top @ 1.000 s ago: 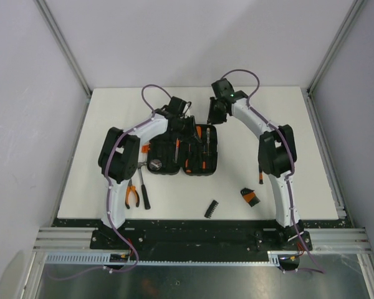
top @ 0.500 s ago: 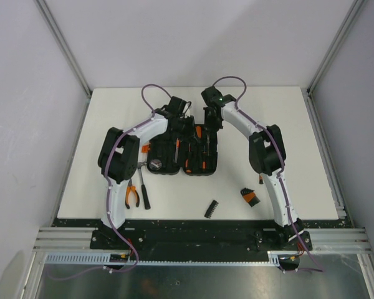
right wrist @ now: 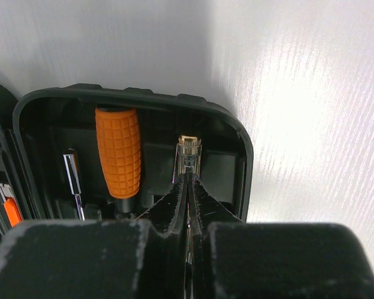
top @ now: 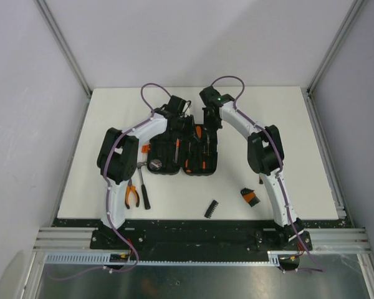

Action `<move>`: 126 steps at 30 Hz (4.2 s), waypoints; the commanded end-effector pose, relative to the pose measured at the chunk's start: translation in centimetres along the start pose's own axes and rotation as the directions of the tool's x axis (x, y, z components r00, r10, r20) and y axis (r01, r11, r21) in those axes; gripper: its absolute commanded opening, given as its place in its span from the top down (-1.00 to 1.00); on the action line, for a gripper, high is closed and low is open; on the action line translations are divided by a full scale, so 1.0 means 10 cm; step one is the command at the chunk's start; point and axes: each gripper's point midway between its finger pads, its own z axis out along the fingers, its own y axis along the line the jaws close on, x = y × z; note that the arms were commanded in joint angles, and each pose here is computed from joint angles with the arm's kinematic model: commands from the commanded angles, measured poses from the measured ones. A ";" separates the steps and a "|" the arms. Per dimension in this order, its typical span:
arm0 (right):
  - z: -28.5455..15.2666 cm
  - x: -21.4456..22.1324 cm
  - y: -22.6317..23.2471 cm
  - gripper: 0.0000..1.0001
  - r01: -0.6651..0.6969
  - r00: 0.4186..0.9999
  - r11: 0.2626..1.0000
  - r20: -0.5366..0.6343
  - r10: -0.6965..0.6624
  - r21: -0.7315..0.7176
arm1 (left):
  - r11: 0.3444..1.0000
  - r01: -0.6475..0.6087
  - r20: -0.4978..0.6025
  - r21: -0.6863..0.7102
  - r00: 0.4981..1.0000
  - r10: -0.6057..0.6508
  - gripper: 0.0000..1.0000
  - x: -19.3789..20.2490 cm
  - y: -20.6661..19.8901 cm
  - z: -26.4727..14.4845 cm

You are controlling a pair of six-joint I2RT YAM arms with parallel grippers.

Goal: Pack the tool kit

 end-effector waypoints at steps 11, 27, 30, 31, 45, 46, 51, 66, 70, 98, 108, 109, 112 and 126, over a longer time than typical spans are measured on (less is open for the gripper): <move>0.63 0.91 -0.32 0.96 0.129 0.958 0.980 -0.272 -0.085 0.148 | 0.998 -0.056 0.061 0.016 0.997 0.054 0.39 -0.11 -0.13 -0.24; 0.30 0.44 -0.12 0.89 0.017 0.990 0.999 -0.142 -0.010 0.048 | 0.998 -0.068 0.065 0.011 0.996 0.067 0.40 -0.10 -0.12 -0.28; -0.03 -0.02 -0.03 0.75 -0.043 0.999 0.999 0.001 0.043 -0.012 | 0.997 -0.070 0.073 0.008 0.995 0.070 0.39 -0.11 -0.12 -0.31; -0.13 -0.15 -0.01 0.68 -0.057 0.997 0.998 0.043 0.058 -0.029 | 0.997 -0.071 0.075 0.008 0.995 0.070 0.39 -0.11 -0.13 -0.31; -0.10 -0.37 0.04 0.57 -0.039 0.996 0.996 0.073 0.044 -0.076 | 0.997 -0.073 0.088 0.017 0.994 0.071 0.40 -0.13 -0.25 -0.28; -0.07 -0.34 0.05 0.58 -0.034 0.997 0.996 0.061 0.038 -0.078 | 0.998 -0.068 0.087 0.016 0.994 0.066 0.40 -0.12 -0.26 -0.27; 0.01 -0.17 0.07 0.64 0.019 1.000 0.997 0.018 -0.018 -0.076 | 0.998 -0.056 0.084 0.015 0.995 0.055 0.41 -0.10 -0.29 -0.23; 0.39 0.30 -0.15 0.93 0.071 0.991 0.997 -0.114 -0.067 0.028 | 0.999 -0.028 0.082 0.044 0.996 0.024 0.54 -0.03 -0.54 -0.13; 0.43 0.37 -0.15 0.95 0.065 0.991 0.998 -0.121 -0.063 0.012 | 0.996 -0.030 0.085 0.081 0.996 0.023 0.58 0.03 -0.72 0.01; 0.60 0.53 -0.10 1.00 -0.027 0.988 0.993 -0.157 0.009 -0.114 | 0.995 0.079 0.236 0.057 0.968 -0.090 0.94 -0.18 -0.54 -0.04; 0.61 0.56 -0.11 1.00 -0.022 0.987 0.994 -0.160 0.005 -0.107 | 0.996 0.088 0.251 -0.001 0.964 -0.085 0.41 -0.27 -0.37 0.20; 0.61 0.56 -0.10 1.00 -0.023 0.987 0.994 -0.161 0.006 -0.106 | 0.996 0.085 0.255 -0.007 0.964 -0.081 0.42 -0.29 -0.35 0.22; 0.62 0.58 -0.11 1.00 -0.024 0.986 0.994 -0.166 0.006 -0.105 | 0.997 0.072 0.275 -0.010 0.959 -0.067 0.43 -0.40 -0.38 0.27; 0.62 0.63 -0.06 1.00 -0.030 0.985 0.991 -0.175 0.007 -0.130 | 0.992 0.080 0.299 -0.098 0.953 -0.047 0.78 -0.48 -0.08 0.49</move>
